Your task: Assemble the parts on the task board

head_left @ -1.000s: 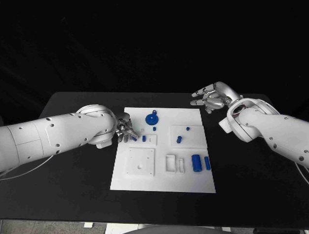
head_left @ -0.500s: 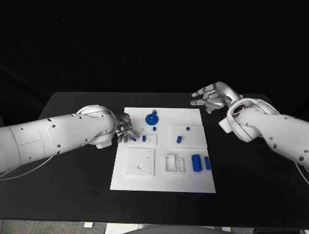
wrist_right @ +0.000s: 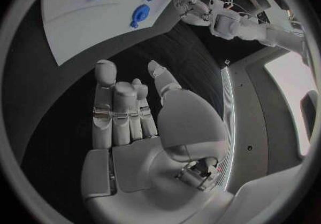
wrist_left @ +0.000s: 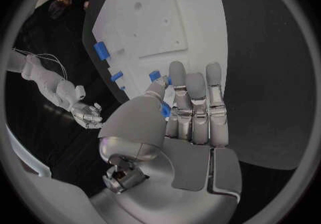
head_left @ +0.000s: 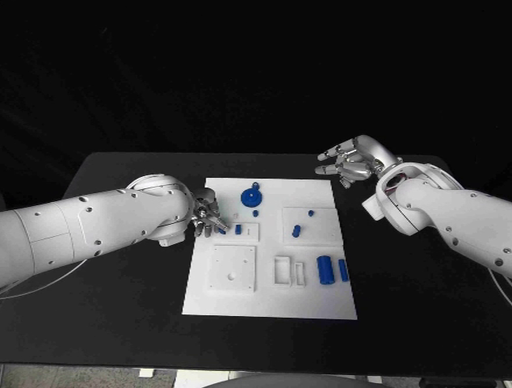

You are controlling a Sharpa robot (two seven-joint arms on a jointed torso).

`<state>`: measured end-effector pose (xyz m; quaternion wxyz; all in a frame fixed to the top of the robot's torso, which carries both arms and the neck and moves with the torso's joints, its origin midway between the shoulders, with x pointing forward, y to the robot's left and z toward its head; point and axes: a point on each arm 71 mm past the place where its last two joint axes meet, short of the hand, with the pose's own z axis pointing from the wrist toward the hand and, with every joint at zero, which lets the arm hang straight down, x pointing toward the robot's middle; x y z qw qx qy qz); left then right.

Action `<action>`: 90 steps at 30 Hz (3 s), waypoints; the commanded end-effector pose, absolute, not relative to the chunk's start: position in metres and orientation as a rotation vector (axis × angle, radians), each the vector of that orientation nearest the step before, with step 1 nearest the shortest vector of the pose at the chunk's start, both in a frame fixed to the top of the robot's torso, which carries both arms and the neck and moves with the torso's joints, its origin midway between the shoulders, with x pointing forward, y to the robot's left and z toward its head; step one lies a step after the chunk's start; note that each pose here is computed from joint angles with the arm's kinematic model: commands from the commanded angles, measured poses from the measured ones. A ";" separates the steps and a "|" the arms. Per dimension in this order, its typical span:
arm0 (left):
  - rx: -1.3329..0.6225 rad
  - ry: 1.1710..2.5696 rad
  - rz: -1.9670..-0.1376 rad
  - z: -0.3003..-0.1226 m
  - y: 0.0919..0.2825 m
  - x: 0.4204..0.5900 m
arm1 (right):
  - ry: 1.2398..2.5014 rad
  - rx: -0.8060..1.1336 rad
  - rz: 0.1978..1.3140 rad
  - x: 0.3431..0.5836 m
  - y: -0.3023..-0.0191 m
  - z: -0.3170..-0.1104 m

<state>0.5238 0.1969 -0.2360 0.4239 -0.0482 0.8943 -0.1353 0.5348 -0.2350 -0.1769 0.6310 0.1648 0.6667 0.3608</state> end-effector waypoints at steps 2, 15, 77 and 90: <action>-0.095 2.252 -0.341 -0.238 0.195 0.523 | 1.532 0.367 0.836 0.534 -0.234 -0.177; -0.097 2.236 -0.312 -0.243 0.192 0.524 | 1.533 0.367 0.837 0.534 -0.233 -0.177; -0.339 1.869 -0.581 -0.216 0.205 0.537 | 1.528 0.371 0.827 0.535 -0.238 -0.178; -0.088 1.703 -0.712 -0.203 0.171 0.541 | 1.530 0.372 0.827 0.535 -0.237 -0.179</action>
